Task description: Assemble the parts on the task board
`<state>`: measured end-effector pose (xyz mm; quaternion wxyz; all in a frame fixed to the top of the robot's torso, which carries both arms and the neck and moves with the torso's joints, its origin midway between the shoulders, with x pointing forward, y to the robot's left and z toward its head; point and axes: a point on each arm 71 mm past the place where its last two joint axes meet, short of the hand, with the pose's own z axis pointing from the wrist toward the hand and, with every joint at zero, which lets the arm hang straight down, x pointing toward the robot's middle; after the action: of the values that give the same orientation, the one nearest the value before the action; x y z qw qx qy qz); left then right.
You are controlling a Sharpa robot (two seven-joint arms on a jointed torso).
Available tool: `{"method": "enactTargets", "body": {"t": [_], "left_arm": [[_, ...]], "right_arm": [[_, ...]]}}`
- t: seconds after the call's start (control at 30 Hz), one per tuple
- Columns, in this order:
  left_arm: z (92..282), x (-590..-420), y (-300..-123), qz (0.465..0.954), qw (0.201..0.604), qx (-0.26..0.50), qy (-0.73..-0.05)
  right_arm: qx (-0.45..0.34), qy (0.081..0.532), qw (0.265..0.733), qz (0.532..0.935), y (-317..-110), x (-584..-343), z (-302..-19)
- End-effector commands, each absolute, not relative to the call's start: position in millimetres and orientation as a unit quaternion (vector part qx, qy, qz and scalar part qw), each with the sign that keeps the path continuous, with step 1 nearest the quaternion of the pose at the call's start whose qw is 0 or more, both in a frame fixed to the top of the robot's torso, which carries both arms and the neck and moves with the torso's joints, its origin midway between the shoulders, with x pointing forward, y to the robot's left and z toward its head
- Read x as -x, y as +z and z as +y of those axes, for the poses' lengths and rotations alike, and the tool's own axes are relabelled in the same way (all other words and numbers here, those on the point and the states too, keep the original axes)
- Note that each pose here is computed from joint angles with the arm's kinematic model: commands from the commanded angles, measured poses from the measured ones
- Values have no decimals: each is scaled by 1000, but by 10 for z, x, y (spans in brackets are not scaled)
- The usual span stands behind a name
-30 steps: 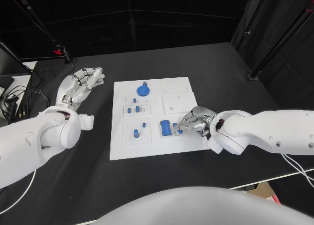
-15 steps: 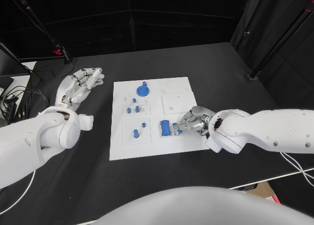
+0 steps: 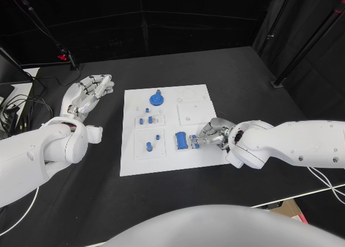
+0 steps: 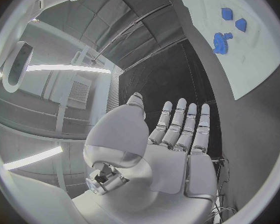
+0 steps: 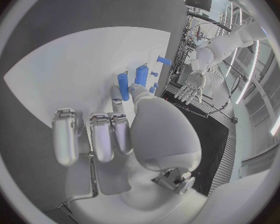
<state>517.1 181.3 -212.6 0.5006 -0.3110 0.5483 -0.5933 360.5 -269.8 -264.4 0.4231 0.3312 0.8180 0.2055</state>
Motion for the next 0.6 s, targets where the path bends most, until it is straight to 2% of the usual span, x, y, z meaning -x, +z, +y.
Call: {"method": "enactTargets", "body": {"t": [0.03,0.6], "left_arm": [[1803,-5172,-2111,546,499,309,-598],[1809,-5173,-2112,547,499,309,-597]], "right_arm": [[-327,197,417,825,-2650,-3598,-2690],[-322,204,423,822,-2648,-3621,-2651]]}}
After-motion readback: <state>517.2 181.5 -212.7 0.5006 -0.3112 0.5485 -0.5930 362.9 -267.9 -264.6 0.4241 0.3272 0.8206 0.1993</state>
